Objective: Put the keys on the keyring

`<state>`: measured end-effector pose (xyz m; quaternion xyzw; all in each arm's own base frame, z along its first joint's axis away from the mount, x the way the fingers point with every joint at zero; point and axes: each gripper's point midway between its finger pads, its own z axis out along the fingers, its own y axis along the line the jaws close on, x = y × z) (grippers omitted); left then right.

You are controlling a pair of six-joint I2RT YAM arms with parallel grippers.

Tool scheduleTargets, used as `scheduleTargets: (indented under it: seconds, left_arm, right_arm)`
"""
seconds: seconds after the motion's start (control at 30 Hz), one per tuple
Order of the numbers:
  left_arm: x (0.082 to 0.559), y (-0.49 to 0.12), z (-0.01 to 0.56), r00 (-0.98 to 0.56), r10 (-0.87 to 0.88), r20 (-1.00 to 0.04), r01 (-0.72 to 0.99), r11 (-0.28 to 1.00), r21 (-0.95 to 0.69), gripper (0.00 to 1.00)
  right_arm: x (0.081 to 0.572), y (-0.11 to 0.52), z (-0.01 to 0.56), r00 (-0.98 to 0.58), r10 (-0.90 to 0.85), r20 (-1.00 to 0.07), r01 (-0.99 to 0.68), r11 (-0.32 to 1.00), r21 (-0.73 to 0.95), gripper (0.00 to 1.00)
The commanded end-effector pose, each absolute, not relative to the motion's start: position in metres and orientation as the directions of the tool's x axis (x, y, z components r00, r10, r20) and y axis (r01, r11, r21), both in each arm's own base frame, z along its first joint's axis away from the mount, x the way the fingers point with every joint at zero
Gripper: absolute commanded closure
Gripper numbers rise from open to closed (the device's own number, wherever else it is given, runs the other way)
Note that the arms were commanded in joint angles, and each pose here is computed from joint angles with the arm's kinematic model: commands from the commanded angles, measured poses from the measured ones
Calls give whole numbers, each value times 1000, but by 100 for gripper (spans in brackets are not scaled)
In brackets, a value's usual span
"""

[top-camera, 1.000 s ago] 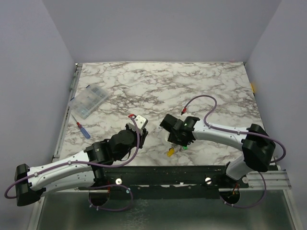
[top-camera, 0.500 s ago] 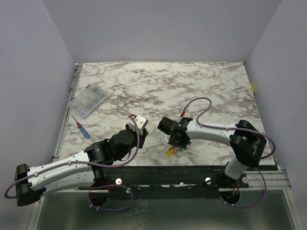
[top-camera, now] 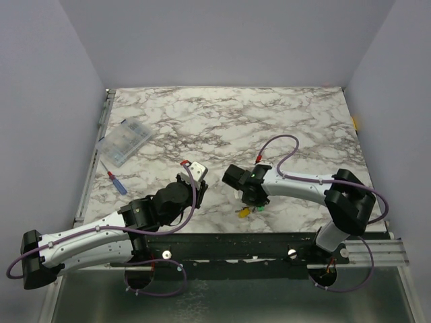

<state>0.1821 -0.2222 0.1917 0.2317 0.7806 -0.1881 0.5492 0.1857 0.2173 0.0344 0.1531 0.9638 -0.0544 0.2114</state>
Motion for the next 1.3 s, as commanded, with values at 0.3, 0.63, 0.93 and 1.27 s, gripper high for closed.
scheduleTargets:
  seconds: [0.3,0.63,0.93,1.27]
  left_arm:
    - [181,-220,182,-309,178,-934,562,827,-28,70]
    - [181,-220,180,-311,183,-933,562,827,-26,70]
    - [180,-219,183,-308,174,-935,563,826,-31,70]
    - [180,-219,183,-306,171,-936,563,826,-34,70]
  right_arm:
    - [189,187,50,-835,203,-511,286,954,-89,80]
    - [192,229,55,-878,152,-455,148,988,45,37]
    - [185,224,32,-905,104,-413,138,989,-54,46]
    - [188,213,27,-899,78,-431,141,983,-116,56]
